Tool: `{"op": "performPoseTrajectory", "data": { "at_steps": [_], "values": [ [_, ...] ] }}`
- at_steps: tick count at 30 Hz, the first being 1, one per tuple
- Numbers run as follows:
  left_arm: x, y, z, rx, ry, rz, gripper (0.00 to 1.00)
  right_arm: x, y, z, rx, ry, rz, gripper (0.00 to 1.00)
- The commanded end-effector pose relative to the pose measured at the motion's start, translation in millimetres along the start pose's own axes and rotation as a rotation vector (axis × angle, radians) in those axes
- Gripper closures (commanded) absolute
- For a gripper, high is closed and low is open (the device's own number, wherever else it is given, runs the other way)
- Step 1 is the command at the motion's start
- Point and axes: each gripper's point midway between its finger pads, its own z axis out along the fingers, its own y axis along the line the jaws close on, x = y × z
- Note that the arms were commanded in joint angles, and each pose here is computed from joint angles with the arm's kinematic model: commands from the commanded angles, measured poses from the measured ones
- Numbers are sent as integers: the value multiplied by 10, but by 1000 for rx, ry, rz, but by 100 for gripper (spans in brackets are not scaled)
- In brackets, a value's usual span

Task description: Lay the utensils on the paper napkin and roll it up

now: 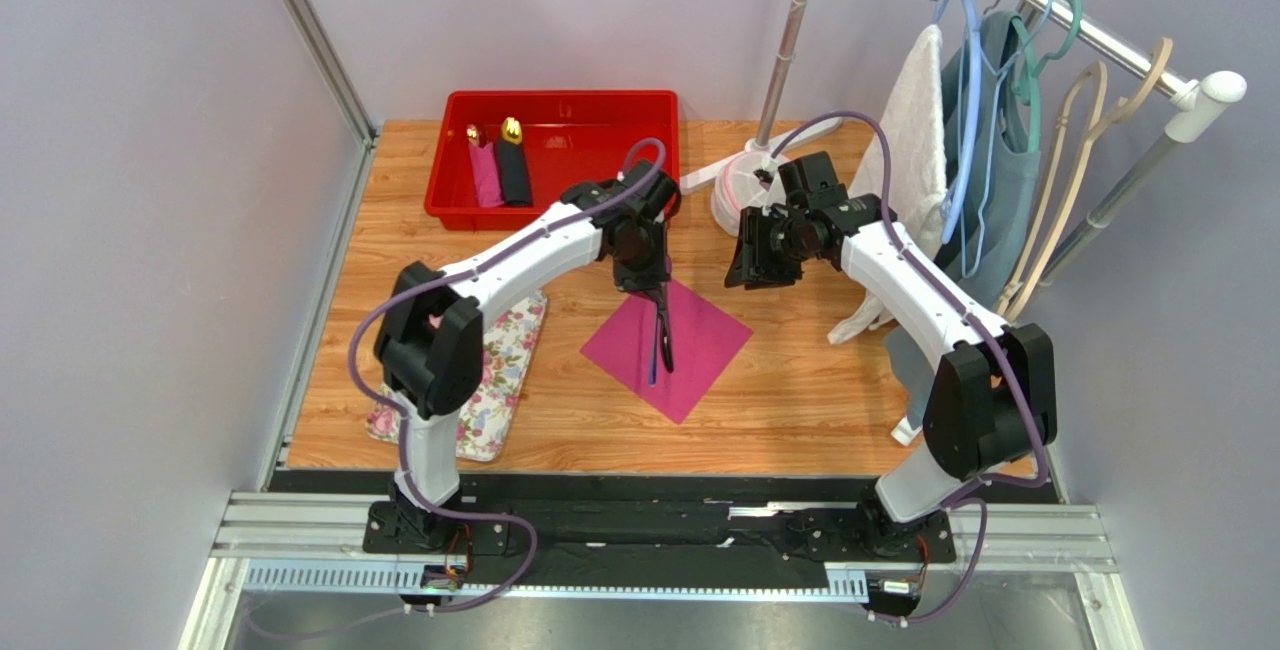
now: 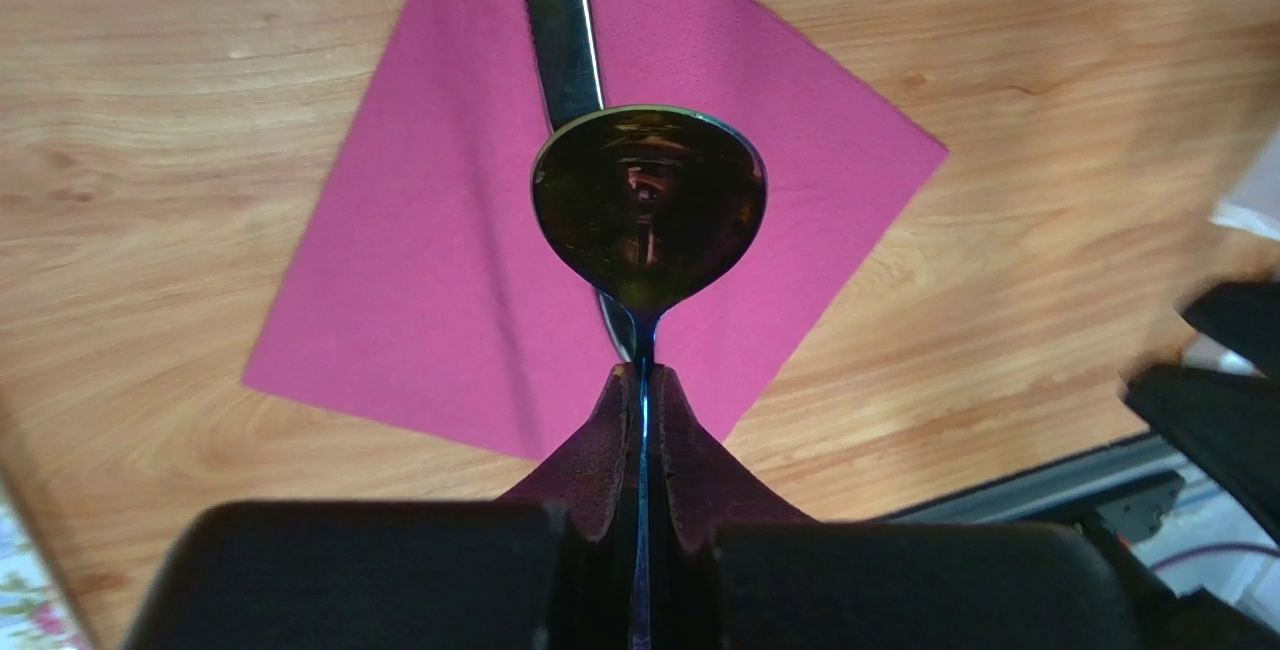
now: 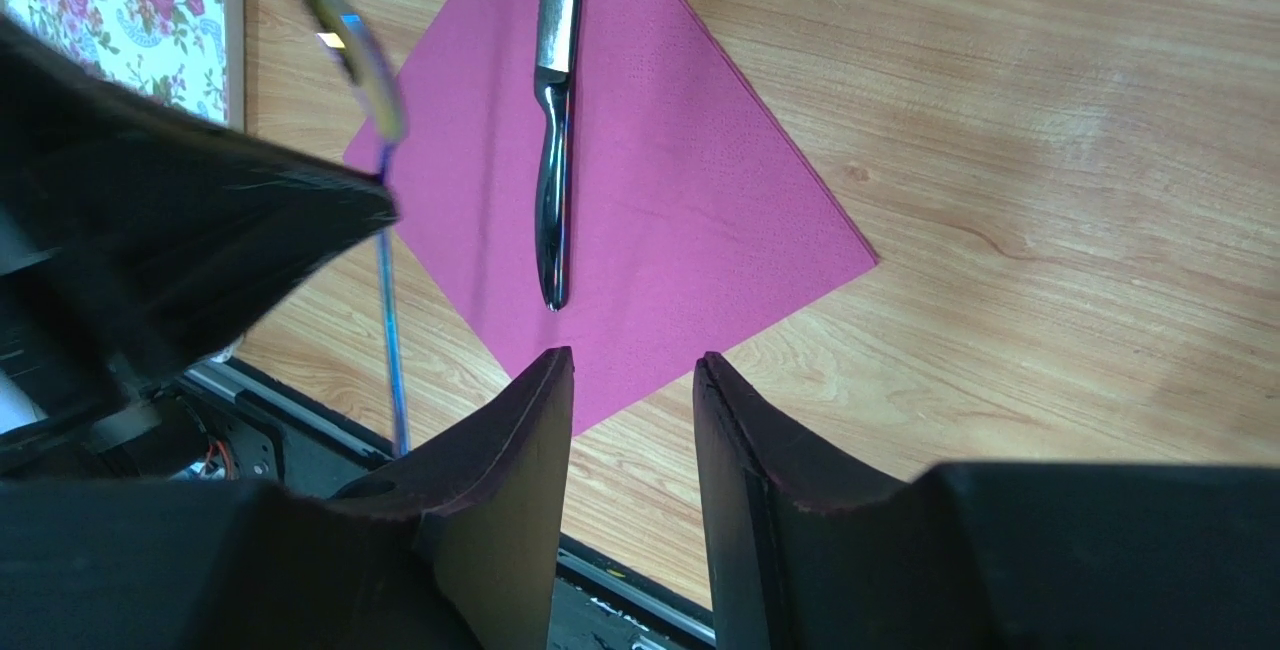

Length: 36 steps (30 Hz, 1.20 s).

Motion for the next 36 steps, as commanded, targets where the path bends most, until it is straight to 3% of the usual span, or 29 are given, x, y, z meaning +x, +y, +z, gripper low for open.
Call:
{"op": "performPoseTrajectory", "data": {
  "at_steps": [1, 9, 28, 36],
  "values": [
    [-224, -135, 127, -5, -62, -104, 100, -61, 5, -100, 6, -35, -33, 61],
    [-251, 93, 619, -87, -21, -129, 100, -75, 0, -63, -2, -47, -18, 61],
    [-321, 206, 936, -84, 11, -129, 99, -12, -33, 7, -15, -17, 5, 61],
    [-304, 213, 999, -89, 25, -131, 94, 26, -29, 42, -25, 1, 17, 61]
  ]
}}
